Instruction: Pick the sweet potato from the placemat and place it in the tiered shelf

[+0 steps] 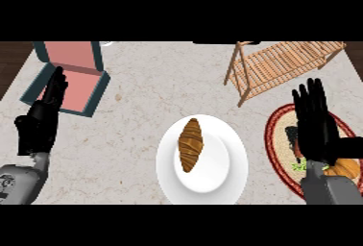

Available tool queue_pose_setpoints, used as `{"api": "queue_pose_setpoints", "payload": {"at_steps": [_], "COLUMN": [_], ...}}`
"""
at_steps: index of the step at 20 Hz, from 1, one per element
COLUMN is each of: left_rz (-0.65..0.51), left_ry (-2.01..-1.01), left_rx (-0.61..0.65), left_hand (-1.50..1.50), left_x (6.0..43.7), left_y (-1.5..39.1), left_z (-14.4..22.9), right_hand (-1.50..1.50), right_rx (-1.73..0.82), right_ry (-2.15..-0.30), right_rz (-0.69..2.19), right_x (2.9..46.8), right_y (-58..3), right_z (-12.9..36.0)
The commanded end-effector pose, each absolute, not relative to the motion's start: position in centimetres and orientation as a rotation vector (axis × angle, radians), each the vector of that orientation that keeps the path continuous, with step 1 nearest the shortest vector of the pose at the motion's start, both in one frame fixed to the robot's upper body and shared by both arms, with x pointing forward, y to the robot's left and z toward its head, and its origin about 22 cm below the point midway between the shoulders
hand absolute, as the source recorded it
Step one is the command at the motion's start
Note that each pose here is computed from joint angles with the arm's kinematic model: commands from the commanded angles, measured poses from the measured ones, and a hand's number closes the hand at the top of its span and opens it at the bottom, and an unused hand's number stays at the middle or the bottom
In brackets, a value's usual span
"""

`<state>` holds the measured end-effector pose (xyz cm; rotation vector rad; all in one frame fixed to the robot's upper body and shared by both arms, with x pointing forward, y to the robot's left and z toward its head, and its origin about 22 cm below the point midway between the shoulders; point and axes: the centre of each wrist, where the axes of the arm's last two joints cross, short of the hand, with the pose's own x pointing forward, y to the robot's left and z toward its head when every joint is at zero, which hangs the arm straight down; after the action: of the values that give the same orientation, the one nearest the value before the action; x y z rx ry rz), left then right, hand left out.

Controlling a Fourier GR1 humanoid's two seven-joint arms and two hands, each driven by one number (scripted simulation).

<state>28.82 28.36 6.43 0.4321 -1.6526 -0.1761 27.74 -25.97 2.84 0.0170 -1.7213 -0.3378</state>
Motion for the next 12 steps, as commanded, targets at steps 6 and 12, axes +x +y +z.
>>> {"api": "queue_pose_setpoints", "payload": {"at_steps": [6, 12], "left_rz": [0.016, 0.038], "left_ry": [-1.67, -1.606], "left_rx": [0.299, 0.26], "left_hand": [0.0, 0.0], "left_x": [27.6, 26.2], "left_y": [27.4, 27.1], "left_z": [6.7, 6.1], "right_hand": [1.5, -1.5], "right_rx": [-0.206, -0.211], "right_ry": [-1.703, -1.696], "right_rz": [-0.105, -0.43], "right_x": [31.1, 30.0], "right_y": [-36.9, -40.3], "right_z": [8.0, 5.0]}}
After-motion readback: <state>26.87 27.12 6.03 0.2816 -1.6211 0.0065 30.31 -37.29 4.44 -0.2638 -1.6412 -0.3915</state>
